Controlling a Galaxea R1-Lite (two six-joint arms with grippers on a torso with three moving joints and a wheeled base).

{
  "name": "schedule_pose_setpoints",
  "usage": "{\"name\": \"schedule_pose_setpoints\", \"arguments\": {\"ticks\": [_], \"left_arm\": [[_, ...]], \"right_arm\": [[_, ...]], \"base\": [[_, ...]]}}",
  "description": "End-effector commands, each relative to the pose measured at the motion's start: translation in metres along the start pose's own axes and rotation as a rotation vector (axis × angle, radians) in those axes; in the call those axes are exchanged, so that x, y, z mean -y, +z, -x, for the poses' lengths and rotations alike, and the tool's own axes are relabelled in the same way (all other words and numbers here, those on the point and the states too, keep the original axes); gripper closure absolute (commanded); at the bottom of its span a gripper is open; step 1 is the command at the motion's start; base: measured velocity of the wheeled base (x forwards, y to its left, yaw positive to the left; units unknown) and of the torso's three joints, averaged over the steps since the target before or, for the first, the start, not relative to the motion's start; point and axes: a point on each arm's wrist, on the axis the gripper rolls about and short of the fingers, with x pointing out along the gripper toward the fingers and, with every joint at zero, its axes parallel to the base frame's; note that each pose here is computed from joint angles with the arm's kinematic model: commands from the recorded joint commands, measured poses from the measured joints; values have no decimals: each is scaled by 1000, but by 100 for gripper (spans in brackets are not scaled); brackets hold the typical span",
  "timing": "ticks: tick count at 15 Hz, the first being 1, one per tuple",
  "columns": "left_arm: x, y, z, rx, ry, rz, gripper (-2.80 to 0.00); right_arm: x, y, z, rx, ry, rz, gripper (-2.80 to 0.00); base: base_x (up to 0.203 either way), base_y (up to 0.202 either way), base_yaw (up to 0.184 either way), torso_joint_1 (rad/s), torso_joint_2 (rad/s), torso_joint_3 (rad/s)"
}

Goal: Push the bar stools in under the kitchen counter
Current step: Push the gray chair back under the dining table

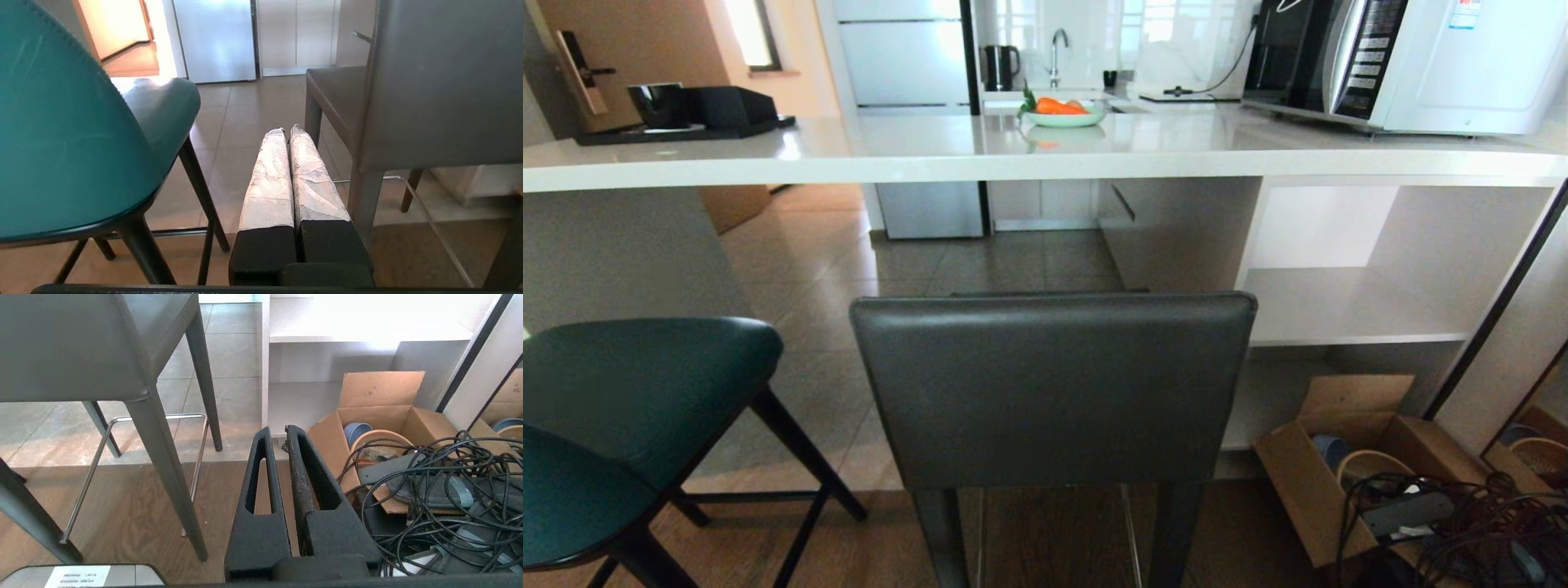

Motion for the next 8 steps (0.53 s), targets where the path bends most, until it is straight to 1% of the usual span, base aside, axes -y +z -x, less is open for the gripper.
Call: {"name": "schedule_pose_setpoints", "arguments": {"ticks": [1, 2, 3, 4, 5, 6, 7, 8], "left_arm": [[0, -11, -2, -40, 0, 3, 0], [0, -11, -2, -40, 1, 13, 0], [0, -11, -2, -39, 4, 37, 0], [0, -11, -2, -34, 4, 29, 0], [0, -11, -2, -33, -1, -2, 0], [1, -10, -1, -29, -8, -59, 0], [1, -9, -2, -18, -24, -98, 0], [1, -9, -3, -34, -30, -100, 0]], "right_arm": [[0, 0, 0, 0, 2, -5, 0], [0, 0, 0, 0, -1, -10, 0], [0, 0, 0, 0, -8, -19, 0], [0, 0, 0, 5, -17, -15, 0], [0, 9, 2, 45, 2, 1, 0], [-1, 26, 7, 97, 53, 12, 0], [-1, 40, 8, 101, 96, 17, 0], [-1, 52, 5, 80, 121, 17, 0]], "base": [[0, 0, 0, 0, 0, 0], [0, 0, 0, 0, 0, 0], [0, 0, 0, 0, 0, 0], [0, 0, 0, 0, 0, 0], [0, 0, 0, 0, 0, 0], [0, 0, 0, 0, 0, 0], [0, 0, 0, 0, 0, 0], [0, 0, 0, 0, 0, 0]]}}
